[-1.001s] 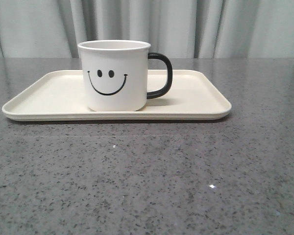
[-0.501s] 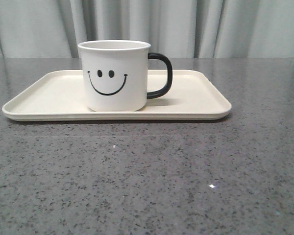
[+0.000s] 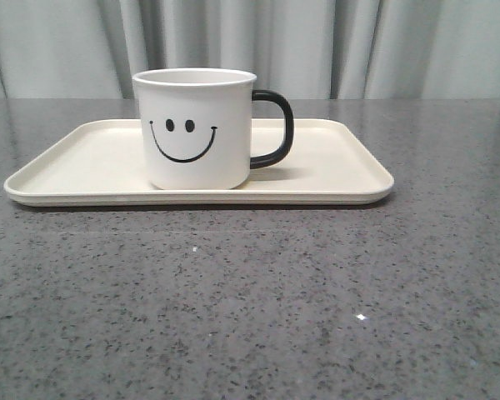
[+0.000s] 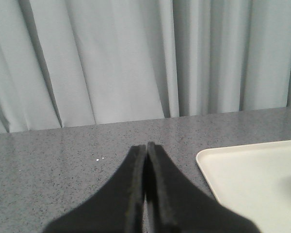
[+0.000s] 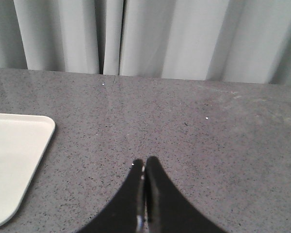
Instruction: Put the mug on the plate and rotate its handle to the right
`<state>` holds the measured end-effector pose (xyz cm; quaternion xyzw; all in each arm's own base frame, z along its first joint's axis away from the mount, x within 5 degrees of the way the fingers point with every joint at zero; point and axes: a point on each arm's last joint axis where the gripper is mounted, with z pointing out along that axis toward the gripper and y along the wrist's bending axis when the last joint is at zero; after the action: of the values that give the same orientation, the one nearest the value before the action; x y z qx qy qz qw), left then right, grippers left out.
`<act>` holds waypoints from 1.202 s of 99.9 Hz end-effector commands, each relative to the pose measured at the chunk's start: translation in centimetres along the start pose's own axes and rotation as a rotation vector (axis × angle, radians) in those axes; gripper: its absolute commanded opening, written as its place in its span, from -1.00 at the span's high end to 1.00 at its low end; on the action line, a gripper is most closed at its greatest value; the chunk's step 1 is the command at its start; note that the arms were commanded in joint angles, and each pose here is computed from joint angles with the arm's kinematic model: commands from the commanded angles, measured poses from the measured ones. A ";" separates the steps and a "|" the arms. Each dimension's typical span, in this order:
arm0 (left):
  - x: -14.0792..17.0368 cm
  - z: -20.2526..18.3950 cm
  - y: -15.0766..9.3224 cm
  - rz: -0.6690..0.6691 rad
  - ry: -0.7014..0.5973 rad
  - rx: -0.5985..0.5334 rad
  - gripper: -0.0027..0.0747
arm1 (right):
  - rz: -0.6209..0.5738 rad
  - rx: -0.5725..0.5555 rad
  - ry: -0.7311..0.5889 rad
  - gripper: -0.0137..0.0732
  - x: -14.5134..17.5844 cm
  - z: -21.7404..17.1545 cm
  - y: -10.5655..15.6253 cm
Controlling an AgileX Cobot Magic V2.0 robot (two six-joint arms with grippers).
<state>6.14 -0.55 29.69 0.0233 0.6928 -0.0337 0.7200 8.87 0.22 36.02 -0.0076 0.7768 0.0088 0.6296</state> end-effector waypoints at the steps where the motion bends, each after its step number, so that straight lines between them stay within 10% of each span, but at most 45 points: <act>1: 0.8 -0.6 0.1 -0.017 -0.154 -0.004 0.98 | 0.008 0.031 -0.098 0.96 -1.4 -0.4 -0.2; 33: 7.2 -1.1 0.4 -0.017 -0.212 -0.023 0.98 | 0.008 0.031 -0.098 0.96 -1.4 -0.4 -0.2; 120: 7.1 -1.3 0.3 0.022 -0.217 -0.023 0.98 | 0.008 0.031 -0.098 0.96 -1.4 -0.4 -0.2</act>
<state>5.50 -0.29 21.99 0.0208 0.6454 -0.0187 0.7633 8.87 0.22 36.02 -0.0076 0.7768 0.0088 0.6296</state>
